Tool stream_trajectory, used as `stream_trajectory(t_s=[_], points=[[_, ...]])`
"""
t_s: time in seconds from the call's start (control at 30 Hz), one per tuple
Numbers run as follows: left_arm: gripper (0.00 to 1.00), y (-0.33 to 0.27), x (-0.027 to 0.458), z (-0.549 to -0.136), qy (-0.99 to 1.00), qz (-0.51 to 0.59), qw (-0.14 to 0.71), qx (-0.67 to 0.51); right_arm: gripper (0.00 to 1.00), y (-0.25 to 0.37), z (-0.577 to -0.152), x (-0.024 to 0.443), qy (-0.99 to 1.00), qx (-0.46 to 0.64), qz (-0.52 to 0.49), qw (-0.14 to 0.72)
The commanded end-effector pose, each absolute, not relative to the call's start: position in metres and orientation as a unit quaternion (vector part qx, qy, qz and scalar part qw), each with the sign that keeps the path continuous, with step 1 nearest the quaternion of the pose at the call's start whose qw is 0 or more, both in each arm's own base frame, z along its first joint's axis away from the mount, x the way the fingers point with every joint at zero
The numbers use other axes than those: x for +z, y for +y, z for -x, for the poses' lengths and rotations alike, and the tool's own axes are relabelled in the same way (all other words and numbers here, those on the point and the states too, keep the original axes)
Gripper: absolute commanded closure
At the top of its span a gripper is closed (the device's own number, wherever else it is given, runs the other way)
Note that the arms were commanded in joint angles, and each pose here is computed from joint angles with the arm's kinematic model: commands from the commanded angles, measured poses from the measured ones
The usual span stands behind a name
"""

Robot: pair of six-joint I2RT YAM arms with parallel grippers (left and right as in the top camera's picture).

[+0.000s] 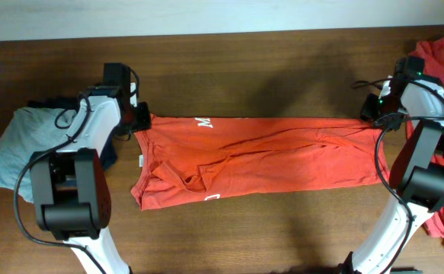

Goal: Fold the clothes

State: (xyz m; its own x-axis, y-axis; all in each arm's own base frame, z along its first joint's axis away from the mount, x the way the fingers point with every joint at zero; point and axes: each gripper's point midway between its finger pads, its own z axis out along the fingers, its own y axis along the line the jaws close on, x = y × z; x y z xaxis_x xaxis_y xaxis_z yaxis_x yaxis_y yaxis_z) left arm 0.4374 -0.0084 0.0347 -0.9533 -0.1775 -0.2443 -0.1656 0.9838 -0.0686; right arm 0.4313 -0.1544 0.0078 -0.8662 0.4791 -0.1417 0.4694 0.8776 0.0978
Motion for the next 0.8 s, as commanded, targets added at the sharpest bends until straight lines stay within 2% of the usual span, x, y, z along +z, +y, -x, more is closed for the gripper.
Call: stream_trajectory(t_s=[0.0, 0.13, 0.3, 0.5, 0.57, 0.77], points=[[0.54, -0.012, 0.088, -0.455, 0.981, 0.041, 0.186, -0.038, 0.53, -0.163, -0.437, 0.056, 0.958, 0.027, -0.252, 0.132], [0.54, -0.039, 0.105, -0.45, 0.977, -0.017, 0.193, -0.092, 0.5, -0.146, -0.435, 0.082, 0.956, 0.07, -0.245, 0.145], [0.54, -0.067, 0.097, -0.429, 0.979, -0.091, 0.156, -0.093, 0.46, -0.129, -0.424, 0.093, 0.954, 0.104, -0.25, 0.127], [0.53, -0.101, 0.084, -0.407, 0.969, -0.191, 0.127, -0.091, 0.31, -0.124, -0.411, 0.091, 0.954, 0.109, -0.262, 0.098], [0.53, -0.107, 0.078, -0.402, 0.969, -0.199, 0.121, -0.086, 0.3, -0.127, -0.404, 0.088, 0.954, 0.098, -0.27, 0.085], [0.53, -0.107, 0.064, -0.388, 0.971, -0.202, 0.097, -0.084, 0.12, -0.157, -0.402, 0.088, 0.957, 0.08, -0.26, 0.105]])
